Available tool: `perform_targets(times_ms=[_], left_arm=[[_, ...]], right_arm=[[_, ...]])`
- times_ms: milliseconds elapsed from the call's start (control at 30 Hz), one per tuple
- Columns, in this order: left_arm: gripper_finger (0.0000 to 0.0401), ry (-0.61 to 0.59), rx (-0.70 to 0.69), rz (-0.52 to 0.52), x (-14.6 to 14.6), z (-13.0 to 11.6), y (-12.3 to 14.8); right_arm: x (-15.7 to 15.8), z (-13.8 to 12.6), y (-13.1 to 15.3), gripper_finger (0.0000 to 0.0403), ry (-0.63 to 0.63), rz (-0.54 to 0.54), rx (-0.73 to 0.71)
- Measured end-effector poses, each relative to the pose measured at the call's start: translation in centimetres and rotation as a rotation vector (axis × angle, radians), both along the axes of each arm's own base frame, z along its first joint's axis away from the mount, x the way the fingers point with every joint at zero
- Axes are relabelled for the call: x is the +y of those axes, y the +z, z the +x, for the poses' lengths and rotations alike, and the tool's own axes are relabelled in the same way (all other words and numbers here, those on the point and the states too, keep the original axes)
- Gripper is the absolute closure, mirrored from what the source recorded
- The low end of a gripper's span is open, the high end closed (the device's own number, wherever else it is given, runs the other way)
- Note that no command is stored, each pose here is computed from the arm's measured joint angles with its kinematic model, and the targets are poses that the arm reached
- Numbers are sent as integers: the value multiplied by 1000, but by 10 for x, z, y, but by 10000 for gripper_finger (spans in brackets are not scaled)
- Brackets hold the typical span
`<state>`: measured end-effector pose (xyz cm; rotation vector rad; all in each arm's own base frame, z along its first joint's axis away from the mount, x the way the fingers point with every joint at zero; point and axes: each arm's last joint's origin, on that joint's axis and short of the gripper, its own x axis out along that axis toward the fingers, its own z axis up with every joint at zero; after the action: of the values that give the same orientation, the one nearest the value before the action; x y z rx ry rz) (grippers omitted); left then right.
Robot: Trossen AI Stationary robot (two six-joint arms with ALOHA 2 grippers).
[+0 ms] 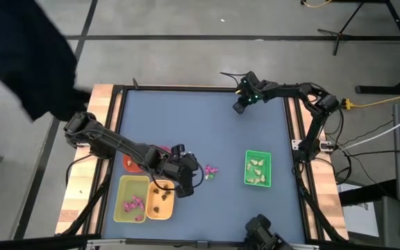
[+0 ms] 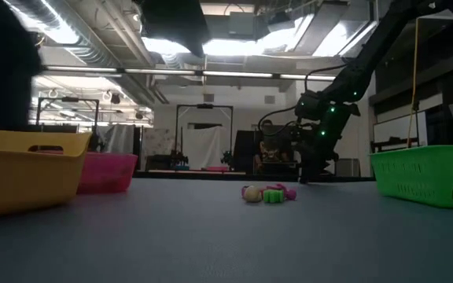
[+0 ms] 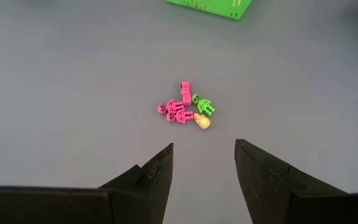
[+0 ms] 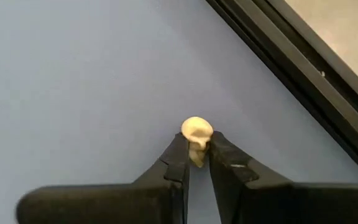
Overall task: Sort Halloween decoration
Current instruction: Put the white skull toy into the orange bowl
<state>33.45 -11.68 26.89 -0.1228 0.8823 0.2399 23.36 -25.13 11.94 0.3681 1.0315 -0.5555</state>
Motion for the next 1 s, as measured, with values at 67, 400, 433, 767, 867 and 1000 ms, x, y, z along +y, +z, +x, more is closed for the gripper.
perform_targets(times_ms=[67,400,433,767,867,1000], left_arm=[[245,-1,-1,-4,1,-6,7],[245,16,-64,3,11,-35,44],[245,18,-69,4,11,-36,45],[245,19,-65,29,13,-35,45],[245,10,-65,49,14,-35,45],[245,-11,-54,71,14,-33,43]], right_arm=[[0,0,2,358,0,16,-23],[7,2,12,366,60,113,-145],[7,3,12,366,71,127,-159],[46,37,16,366,294,234,-266],[69,57,18,366,383,238,-292],[101,83,23,366,469,232,-350]])
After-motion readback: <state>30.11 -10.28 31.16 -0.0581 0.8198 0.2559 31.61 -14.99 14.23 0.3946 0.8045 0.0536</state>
